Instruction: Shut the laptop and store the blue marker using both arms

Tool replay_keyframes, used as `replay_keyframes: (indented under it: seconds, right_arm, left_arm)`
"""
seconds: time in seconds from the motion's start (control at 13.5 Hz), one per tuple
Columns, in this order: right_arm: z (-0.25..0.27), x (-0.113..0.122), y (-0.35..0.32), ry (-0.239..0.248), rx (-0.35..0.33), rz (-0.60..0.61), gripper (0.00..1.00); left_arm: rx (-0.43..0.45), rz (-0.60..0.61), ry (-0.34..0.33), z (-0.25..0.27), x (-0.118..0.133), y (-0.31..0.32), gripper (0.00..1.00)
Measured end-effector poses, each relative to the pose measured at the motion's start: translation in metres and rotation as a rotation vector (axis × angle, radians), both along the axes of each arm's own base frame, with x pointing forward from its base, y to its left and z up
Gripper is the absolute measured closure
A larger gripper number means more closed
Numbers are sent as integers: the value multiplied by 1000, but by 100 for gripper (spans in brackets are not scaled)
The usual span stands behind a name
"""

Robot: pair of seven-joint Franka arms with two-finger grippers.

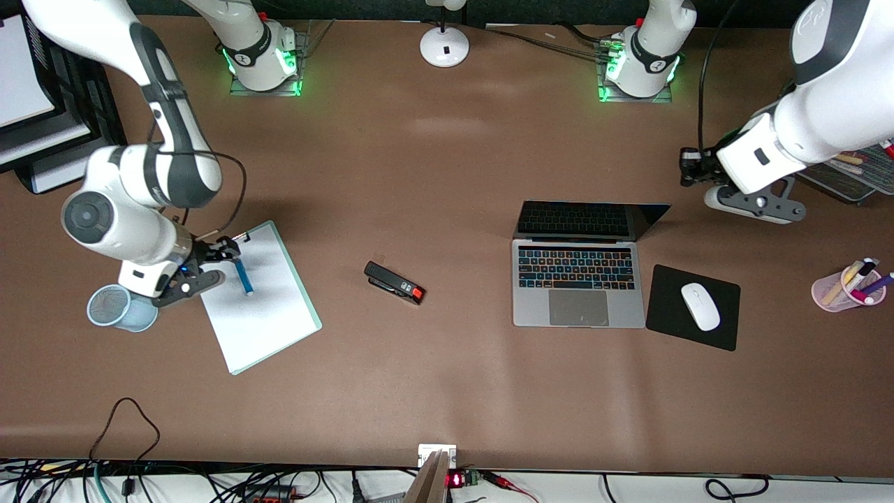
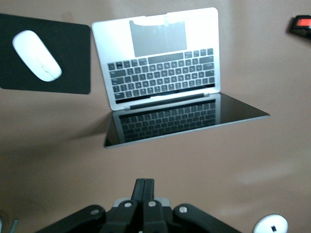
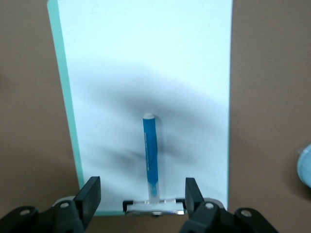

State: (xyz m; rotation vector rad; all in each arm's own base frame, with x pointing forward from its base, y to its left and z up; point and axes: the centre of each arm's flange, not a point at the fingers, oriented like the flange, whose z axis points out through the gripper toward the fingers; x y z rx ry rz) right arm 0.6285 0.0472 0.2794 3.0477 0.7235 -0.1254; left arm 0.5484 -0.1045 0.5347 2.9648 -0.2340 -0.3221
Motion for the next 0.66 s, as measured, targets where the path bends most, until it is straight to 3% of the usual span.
replay_keyframes:
  seconds: [0.15,0.3,0.66]
  right_arm:
    - [-26,3,2,-5,1,19,27]
    - [-47,4,5,-6,1,27,40]
    - [-73,4,11,-16,1,47,49]
  left_arm:
    - [6,-1,39,-1,-8,-14,99]
    - [22,-4,62,-3,-21,-36,99]
    - [58,30,58,-54,-45,-79,99]
